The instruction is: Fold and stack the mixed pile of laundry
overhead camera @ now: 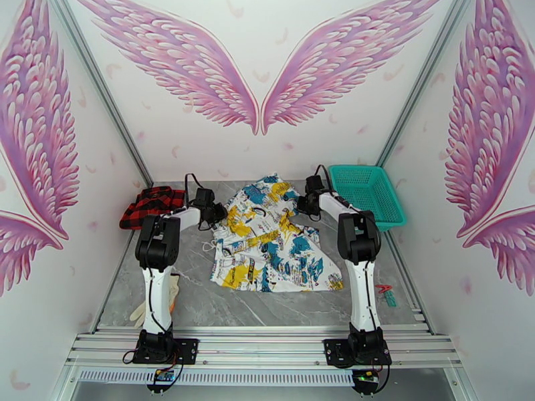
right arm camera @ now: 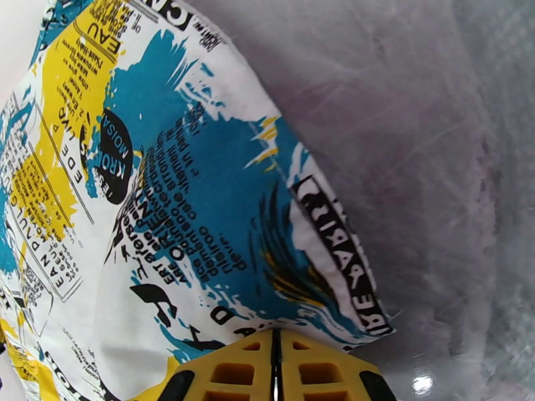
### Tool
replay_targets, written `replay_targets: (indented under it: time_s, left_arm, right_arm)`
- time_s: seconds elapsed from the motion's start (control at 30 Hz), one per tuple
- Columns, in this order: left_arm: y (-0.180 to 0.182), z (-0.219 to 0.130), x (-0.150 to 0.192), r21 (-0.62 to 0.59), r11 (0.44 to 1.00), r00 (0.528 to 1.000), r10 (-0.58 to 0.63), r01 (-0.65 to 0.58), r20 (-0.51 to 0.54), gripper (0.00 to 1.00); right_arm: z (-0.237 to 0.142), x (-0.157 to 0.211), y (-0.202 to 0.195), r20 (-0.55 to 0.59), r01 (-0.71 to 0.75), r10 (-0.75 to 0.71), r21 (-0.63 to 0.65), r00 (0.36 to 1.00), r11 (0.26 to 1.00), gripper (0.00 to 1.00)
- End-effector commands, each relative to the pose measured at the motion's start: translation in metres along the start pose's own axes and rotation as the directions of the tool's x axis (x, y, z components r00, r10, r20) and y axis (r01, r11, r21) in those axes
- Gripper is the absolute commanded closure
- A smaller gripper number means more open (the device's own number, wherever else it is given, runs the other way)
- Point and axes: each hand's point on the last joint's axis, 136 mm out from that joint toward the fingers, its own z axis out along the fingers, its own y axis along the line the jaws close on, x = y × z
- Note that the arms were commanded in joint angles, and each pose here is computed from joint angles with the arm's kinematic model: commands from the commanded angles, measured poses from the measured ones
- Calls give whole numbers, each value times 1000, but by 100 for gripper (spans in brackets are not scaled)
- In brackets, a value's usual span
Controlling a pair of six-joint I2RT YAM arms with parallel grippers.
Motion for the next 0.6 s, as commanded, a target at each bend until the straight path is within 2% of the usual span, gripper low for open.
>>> replay_targets:
  time_s: [0.0, 0.1, 0.17, 0.27, 0.33, 0.43, 0.5, 0.57]
  left_arm:
    - [-19, 10, -21, 72, 997, 999, -7, 4, 32, 84]
    - [-30, 17, -31, 139, 990, 999, 8, -13, 38, 83]
    - [-42, 7, -39, 182, 982, 998, 34, -43, 53, 82]
    - [-71, -34, -51, 204, 969, 986, 118, -139, 114, 76]
    - [-86, -71, -49, 184, 960, 971, 185, -211, 151, 68]
    - [-80, -118, -15, 94, 954, 952, 268, -284, 148, 52]
    - [-67, -144, 15, 45, 954, 949, 289, -297, 125, 46]
    - [-35, -160, 60, -37, 963, 961, 270, -268, 53, 43]
  right_arm:
    - [11, 9, -5, -45, -93, 93, 5, 995, 996, 92]
    - [11, 1, -12, -29, -134, 134, 10, 991, 991, 93]
    - [1, -8, -4, -22, -115, 115, -12, 993, 993, 93]
    - [-39, -23, 15, 23, -65, 67, -72, 997, 995, 94]
    - [-74, -25, 23, 60, -35, 41, -93, 997, 995, 93]
    - [-121, 7, 16, 86, -30, 39, -98, 996, 995, 85]
    - [-148, 40, 5, 84, -47, 54, -83, 995, 995, 75]
    - [-166, 85, -15, 49, -77, 79, -46, 996, 996, 66]
